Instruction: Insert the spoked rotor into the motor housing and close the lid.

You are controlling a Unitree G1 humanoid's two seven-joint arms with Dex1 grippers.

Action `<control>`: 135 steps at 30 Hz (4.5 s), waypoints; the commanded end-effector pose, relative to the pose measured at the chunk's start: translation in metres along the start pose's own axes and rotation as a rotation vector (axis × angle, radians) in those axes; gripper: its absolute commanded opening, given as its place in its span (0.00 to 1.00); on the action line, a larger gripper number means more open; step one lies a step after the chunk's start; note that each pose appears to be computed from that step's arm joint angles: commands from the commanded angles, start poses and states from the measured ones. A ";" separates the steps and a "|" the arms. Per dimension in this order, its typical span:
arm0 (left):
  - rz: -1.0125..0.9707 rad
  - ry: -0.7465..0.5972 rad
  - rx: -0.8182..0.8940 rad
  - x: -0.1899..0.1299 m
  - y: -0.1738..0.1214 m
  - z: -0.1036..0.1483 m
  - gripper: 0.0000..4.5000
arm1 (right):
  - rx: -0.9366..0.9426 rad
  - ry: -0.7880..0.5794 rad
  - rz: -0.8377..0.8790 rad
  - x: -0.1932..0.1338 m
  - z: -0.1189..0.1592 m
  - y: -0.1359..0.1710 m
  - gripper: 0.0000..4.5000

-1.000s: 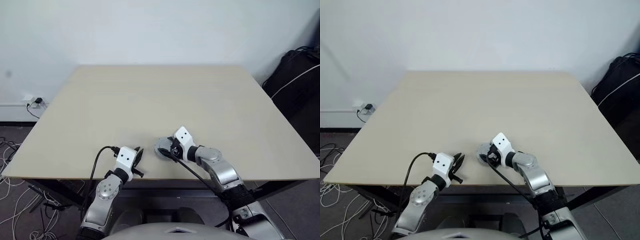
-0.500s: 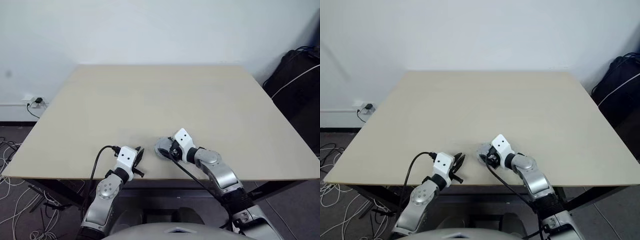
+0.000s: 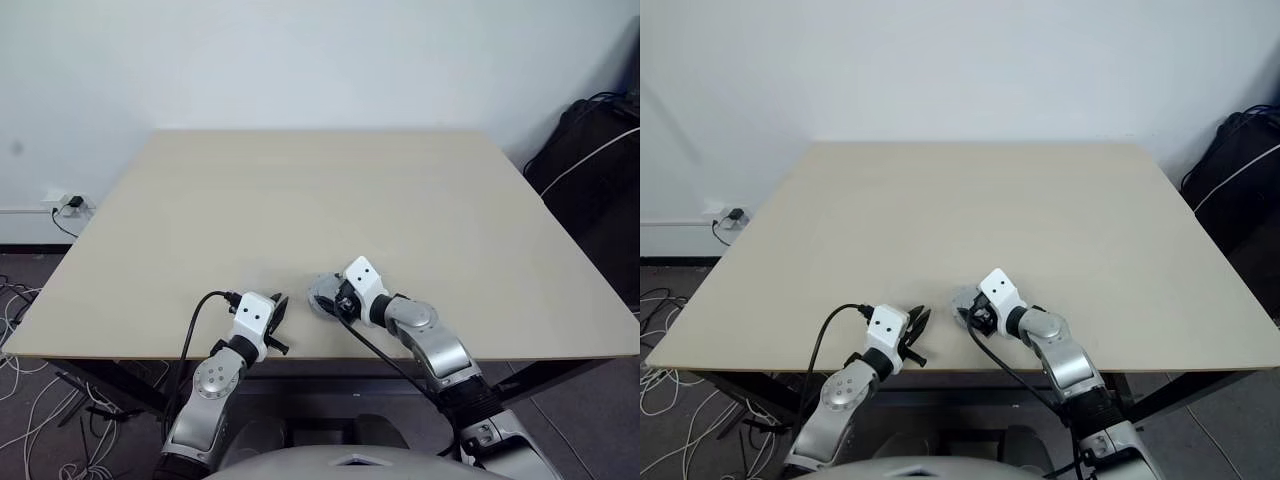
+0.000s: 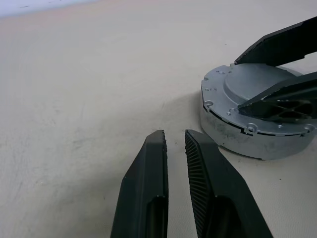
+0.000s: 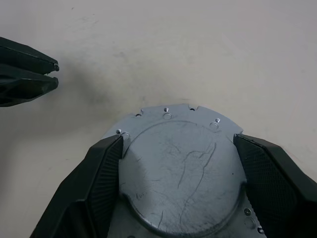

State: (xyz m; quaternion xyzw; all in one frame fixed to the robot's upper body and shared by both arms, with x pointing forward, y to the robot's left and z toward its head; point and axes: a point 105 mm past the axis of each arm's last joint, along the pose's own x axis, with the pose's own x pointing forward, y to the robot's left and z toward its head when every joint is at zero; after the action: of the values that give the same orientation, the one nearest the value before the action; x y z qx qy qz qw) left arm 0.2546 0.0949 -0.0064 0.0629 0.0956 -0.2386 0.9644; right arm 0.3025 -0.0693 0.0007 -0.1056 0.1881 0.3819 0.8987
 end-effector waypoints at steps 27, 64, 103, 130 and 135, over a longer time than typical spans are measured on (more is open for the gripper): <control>-0.011 -0.048 0.009 0.003 0.000 0.011 0.14 | -0.048 0.158 -0.017 0.002 -0.019 -0.009 0.72; -0.088 0.116 -0.179 0.063 0.005 0.032 0.14 | -0.007 0.170 0.034 -0.003 -0.026 -0.003 0.72; -0.473 0.428 -0.224 0.074 -0.046 0.016 0.14 | 0.033 0.135 -0.067 -0.043 -0.023 -0.006 0.99; -0.508 0.439 -0.202 0.069 -0.052 0.012 0.14 | 0.916 0.011 -0.237 -0.046 -0.025 -0.007 0.99; -0.507 0.439 -0.201 0.068 -0.052 0.012 0.14 | 1.060 -0.018 -0.147 -0.041 -0.016 0.000 0.99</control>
State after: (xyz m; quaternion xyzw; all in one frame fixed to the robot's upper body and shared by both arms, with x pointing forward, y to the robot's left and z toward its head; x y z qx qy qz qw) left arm 0.3100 0.0331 -0.0012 -0.0046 0.3068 -0.4071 0.8603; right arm 0.2690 -0.1170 -0.0069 0.3200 0.3453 0.1386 0.8713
